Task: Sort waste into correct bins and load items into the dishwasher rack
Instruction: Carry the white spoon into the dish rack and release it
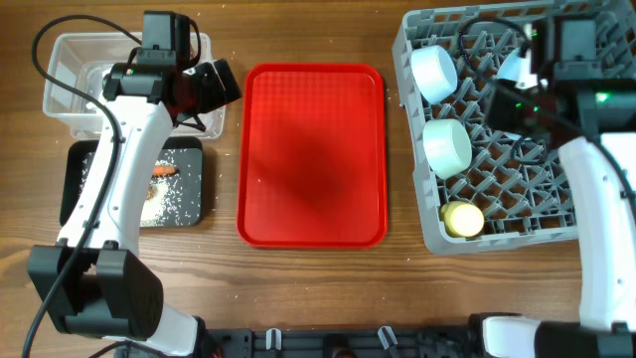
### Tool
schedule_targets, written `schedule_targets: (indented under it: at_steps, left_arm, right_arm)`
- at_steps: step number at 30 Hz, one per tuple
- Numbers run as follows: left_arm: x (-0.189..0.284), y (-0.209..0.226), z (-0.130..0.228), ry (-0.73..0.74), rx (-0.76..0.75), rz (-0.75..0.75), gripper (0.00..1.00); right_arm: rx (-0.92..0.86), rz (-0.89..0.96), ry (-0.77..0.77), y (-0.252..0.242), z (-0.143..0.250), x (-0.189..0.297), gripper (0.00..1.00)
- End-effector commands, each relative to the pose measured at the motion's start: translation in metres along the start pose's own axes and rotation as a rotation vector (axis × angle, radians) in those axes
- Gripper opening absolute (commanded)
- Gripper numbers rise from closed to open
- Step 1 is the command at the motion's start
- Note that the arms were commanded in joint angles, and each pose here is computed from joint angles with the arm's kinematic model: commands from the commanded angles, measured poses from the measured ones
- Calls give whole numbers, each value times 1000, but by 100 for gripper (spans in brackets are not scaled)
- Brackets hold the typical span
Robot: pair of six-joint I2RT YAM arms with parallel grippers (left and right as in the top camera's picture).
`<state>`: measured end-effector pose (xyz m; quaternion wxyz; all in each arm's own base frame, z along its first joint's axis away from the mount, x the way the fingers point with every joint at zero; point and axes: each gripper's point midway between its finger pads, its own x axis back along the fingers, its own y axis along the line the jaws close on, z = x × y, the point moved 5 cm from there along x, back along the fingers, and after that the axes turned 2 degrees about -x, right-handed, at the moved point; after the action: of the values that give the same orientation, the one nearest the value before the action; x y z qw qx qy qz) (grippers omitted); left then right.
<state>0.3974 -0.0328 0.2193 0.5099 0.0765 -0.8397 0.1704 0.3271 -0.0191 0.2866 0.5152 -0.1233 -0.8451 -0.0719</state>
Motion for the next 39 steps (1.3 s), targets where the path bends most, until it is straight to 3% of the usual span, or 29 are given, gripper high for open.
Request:
schedule_targets:
  at_steps: [1,3,4,5,6,12,17,18,19,20,22,27,33,36,39]
  left_arm:
    - [3,1,-4,-15,20,-5,100]
    - [3,1,-4,-15,20,-5,100]
    - [3,1,-4,-15,20,-5,100]
    - [3,1,-4,-15,20,-5,100]
    - [3,1,-4,-15,20,-5,100]
    - [3,1,-4,-15,20,-5,100]
    - [3,1,-4,-15,20,-5,100]
    - [3,1,-4,-15,20,-5,100]
    - [3,1,-4,-15,20,-5,100]
    - [3,1,-4,-15,20,-5,100]
    - [3,1,-4,-15,20,-5,100]
    - [3,1,-4,-15,20,-5,100]
    - [3,1,-4,-15,20,-5,100]
    - [3,1,-4,-15,20,-5,100]
    - [3,1,-4,-15,20,-5,100]
  right_arm:
    - [92,82,105,-24,5,-43,3]
    - [68,101,159,-35,7,-58,9]
    - [60,106,171,-37,8,-62,34]
    - [53,110,179,-40,8,-65,70]
    - [44,111,178,-40,8,-65,76]
    - [43,103,177,-40,9,-57,74]
    - [26,-97,75,-21,3,5,70]
    - [23,-177,37,-13,4,24,73]
    - [21,-293,-18,-3,8,50,93]
    - [2,-365,-47,3,12,67,100]
    - [-79,-435,-90,7,20,94,100]
    - [-65,-315,-238,-14,31,127,100]
    - [-10,-296,-552,-22,16,168,100]
    - [-26,-254,-646,-29,21,157,100]
    - [-39,-227,-732,-33,44,117,100]
